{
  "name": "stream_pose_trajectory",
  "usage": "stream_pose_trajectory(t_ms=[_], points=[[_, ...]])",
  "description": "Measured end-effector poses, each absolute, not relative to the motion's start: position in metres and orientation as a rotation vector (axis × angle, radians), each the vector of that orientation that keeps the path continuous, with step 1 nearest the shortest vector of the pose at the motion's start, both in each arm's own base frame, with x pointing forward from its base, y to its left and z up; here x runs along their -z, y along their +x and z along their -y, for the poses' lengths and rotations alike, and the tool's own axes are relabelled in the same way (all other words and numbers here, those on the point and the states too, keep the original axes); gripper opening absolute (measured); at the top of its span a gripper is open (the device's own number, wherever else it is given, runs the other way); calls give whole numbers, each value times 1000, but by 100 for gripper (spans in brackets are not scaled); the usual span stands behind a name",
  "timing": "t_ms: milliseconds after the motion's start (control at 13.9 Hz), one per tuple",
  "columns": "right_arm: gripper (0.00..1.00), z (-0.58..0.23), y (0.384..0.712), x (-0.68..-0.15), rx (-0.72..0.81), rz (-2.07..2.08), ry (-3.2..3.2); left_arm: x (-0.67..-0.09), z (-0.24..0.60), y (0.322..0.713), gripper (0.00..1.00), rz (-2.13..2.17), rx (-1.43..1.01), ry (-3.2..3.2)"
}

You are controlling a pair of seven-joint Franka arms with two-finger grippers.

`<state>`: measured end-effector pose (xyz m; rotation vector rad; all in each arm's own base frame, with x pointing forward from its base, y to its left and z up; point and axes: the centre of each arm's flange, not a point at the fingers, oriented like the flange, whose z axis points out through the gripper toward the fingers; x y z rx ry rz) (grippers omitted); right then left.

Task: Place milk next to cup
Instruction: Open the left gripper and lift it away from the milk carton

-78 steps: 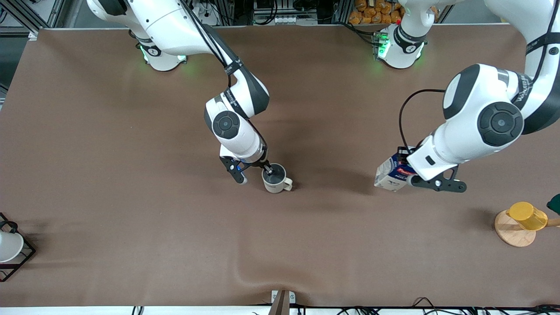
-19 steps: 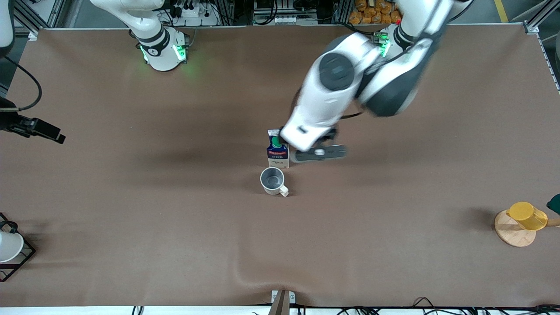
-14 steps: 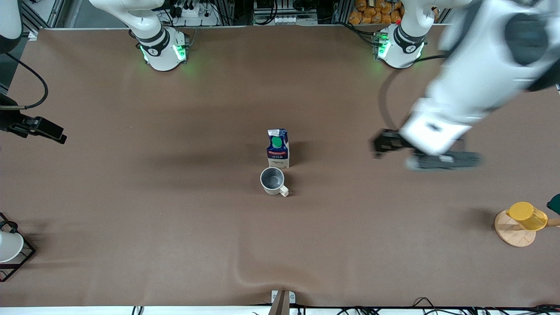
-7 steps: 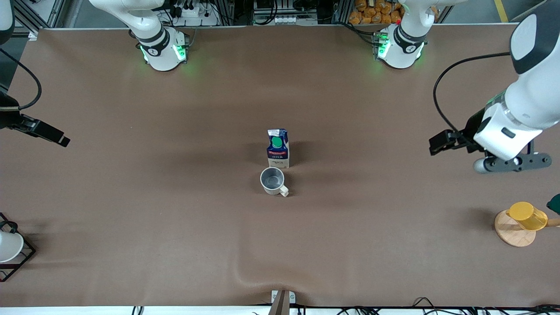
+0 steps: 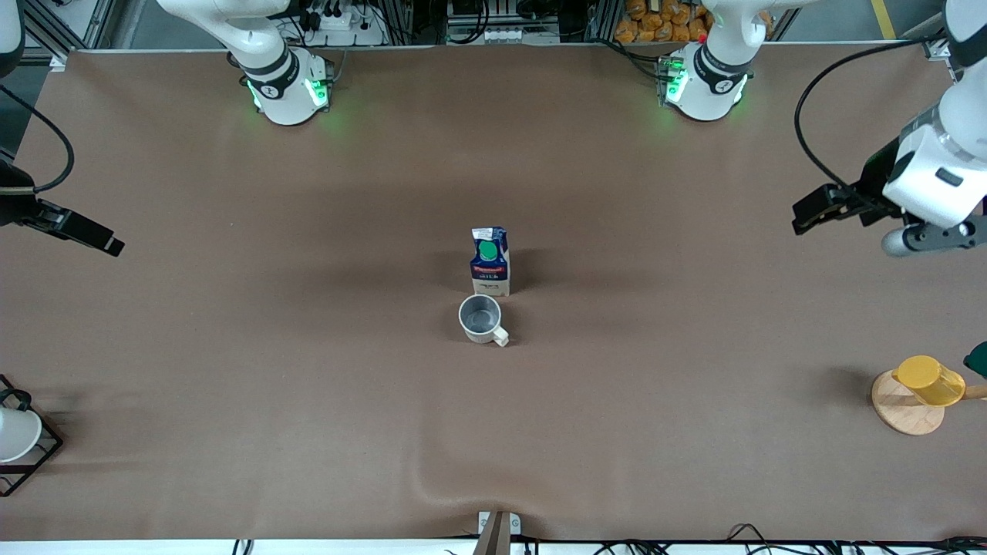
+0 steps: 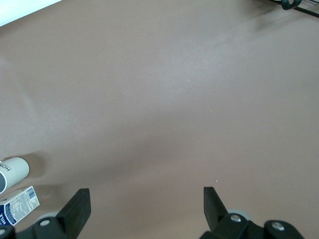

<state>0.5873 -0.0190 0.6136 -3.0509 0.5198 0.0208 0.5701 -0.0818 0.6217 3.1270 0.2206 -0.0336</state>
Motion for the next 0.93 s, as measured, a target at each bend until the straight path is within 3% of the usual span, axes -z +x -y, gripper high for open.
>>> stream_pose_trajectory(t_ms=[935], points=[[100,19,587,-613,-23,-519,-3051,-623,64,564,100,-136,33,3143]])
